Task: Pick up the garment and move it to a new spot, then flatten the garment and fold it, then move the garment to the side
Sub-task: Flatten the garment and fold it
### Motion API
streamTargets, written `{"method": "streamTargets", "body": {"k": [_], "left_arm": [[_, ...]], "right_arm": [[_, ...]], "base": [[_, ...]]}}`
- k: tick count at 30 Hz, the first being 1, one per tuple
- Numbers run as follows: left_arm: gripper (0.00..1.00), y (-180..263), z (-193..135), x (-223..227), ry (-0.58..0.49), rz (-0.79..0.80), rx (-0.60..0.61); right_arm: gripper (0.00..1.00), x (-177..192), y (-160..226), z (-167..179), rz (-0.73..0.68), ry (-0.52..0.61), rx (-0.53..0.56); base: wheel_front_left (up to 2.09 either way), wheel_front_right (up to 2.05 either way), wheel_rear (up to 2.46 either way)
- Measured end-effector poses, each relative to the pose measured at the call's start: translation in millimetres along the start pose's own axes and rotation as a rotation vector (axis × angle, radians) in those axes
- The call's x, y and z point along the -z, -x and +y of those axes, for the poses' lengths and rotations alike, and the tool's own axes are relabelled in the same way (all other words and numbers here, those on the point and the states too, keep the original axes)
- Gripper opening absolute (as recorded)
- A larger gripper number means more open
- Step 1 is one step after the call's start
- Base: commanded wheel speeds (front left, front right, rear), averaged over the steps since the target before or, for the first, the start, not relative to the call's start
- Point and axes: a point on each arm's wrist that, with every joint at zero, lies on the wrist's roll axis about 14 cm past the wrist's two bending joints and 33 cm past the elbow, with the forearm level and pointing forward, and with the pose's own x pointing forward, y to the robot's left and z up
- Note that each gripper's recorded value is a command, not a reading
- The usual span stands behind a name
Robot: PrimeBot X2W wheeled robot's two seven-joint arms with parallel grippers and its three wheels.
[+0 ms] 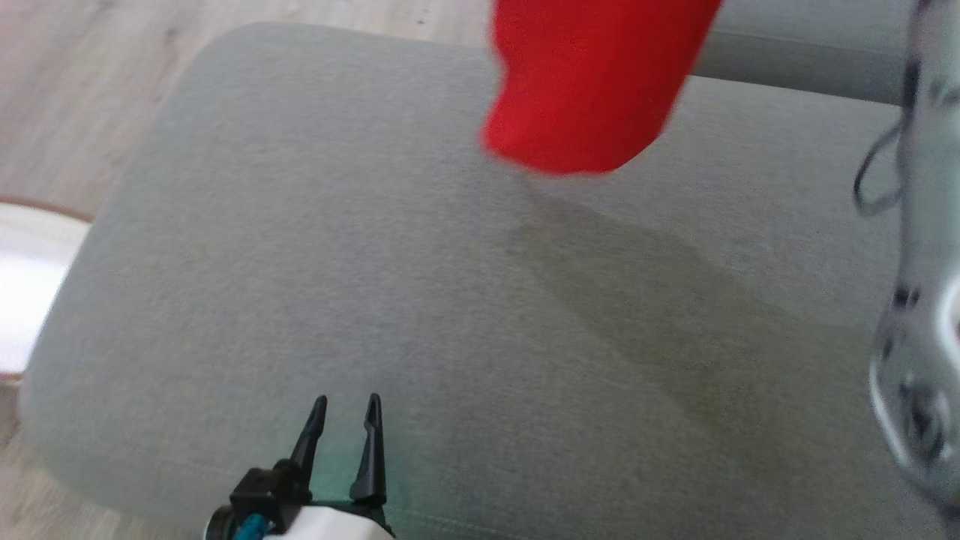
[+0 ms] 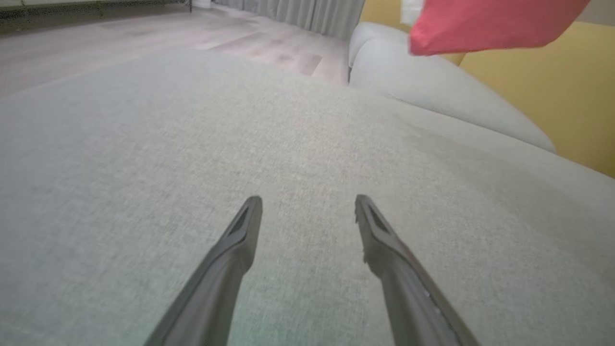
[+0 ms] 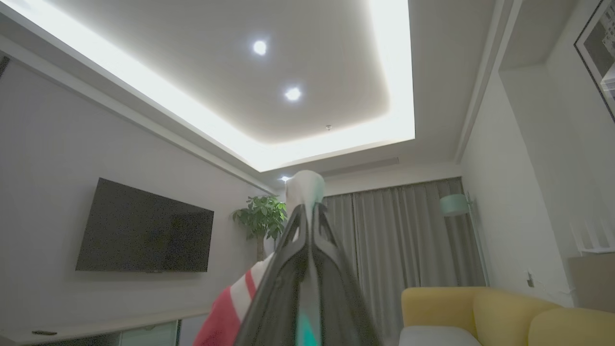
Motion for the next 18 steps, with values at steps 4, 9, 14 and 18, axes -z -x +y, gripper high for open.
{"method": "streamTargets", "body": {"k": [4, 9, 14, 18], "left_arm": [[1.0, -9.8, -8.8, -0.6, -0.012, 0.005, 0.034], [1.0, -27.1, -27.8, -1.2, -0.034, 0.014, 0.1], [1.0, -46.3, -46.8, -6.4, -0.063, 0.006, 0.168], [1.0, -52.7, -54.3, -2.5, -0.07, 0.019, 0.192]], "right_arm": [[0.0, 58.4, 64.0, -33.8, 0.174, 0.033, 0.058], [0.0, 140.9, 227.4, -107.9, 0.542, 0.074, 0.235], [1.0, 162.3, 376.1, -140.0, 0.824, 0.074, 0.424], [1.0, 155.8, 422.0, -137.0, 0.879, 0.048, 0.518]], "base": [[0.0, 0.0, 0.0], [0.0, 0.0, 0.0], [0.0, 0.0, 0.0], [0.0, 0.0, 0.0]]}}
